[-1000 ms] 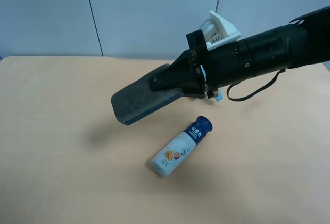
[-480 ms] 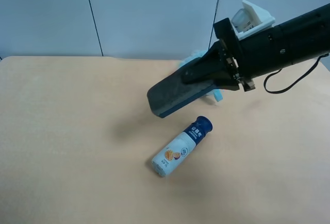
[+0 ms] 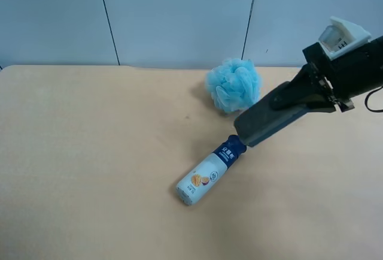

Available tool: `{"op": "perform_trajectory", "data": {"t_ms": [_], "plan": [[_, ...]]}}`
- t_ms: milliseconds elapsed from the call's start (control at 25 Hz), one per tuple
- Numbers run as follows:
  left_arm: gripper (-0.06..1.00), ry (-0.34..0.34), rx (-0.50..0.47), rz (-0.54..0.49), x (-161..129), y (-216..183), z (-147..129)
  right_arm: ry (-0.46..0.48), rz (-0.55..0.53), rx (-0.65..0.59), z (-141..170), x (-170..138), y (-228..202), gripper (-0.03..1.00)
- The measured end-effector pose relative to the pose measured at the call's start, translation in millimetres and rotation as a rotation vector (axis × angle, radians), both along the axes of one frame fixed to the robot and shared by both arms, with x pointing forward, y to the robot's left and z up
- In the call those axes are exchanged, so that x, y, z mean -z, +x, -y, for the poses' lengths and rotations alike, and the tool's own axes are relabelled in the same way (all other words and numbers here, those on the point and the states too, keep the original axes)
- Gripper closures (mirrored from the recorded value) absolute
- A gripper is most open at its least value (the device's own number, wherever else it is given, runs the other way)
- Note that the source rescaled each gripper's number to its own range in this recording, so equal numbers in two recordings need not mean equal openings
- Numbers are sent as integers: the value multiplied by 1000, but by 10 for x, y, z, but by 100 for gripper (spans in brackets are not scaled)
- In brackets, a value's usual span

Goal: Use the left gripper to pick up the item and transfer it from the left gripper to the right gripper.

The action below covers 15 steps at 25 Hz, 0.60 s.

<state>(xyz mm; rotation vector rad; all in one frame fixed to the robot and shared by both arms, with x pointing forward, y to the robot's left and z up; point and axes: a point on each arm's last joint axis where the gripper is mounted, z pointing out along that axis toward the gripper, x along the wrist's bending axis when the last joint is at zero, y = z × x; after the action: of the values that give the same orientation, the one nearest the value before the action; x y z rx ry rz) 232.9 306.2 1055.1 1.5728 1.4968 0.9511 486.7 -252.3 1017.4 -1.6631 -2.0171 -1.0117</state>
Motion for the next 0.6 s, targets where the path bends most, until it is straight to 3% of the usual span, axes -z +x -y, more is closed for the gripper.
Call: {"op": "perform_trajectory", "data": {"t_ms": [240,600], "plan": [[-5,0,0,0,0,0,0,-166,-32,-111,110,103,-89,96],[-5,0,0,0,0,0,0,-304,-14,-155,209,167,-95,96]]}}
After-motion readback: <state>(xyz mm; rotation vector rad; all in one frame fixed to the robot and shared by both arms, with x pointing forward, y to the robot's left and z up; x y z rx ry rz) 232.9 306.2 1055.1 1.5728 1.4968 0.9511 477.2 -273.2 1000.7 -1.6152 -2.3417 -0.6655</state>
